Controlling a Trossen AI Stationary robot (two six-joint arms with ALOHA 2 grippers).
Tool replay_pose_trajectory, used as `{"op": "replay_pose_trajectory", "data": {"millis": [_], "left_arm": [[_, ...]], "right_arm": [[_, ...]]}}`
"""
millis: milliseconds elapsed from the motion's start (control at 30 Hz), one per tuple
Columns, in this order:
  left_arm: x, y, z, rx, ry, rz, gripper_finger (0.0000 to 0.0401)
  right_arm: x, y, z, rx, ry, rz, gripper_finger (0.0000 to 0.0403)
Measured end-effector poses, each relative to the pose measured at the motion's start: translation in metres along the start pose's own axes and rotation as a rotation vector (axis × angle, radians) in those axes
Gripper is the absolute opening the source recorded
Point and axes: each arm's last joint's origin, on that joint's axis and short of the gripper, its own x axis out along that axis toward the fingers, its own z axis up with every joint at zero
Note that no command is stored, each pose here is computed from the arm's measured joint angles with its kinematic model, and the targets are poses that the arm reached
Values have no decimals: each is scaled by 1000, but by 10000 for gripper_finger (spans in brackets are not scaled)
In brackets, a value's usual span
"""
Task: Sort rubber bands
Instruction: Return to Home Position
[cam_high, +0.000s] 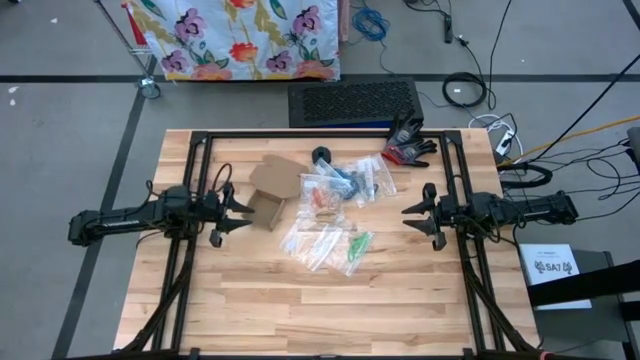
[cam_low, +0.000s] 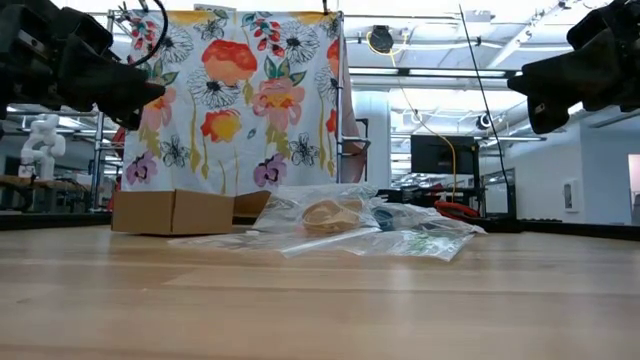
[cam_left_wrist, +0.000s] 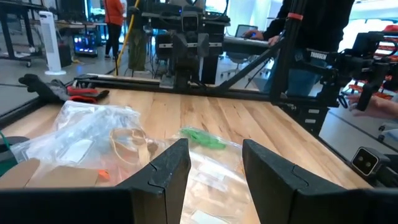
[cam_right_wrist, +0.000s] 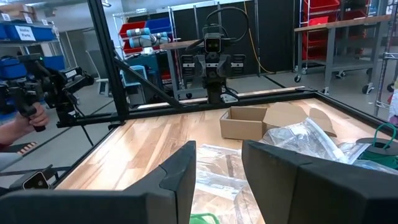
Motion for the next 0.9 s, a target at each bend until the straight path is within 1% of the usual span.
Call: {"op": "replay_pose_trajectory", "data": {"millis": [267, 367, 667, 900], "left_arm": [[1, 1, -2, 4, 17, 20, 151], [3, 2, -5, 39, 58, 24, 151], [11, 5, -18, -3, 200, 38, 151], [12, 6, -19, -9, 219, 40, 151]], "right_arm": [[0, 0, 0, 0, -1, -1, 121], [0, 0, 0, 0, -2, -1, 121], [0, 0, 0, 0, -2, -2, 121], [0, 0, 0, 0, -2, -2, 121]]}}
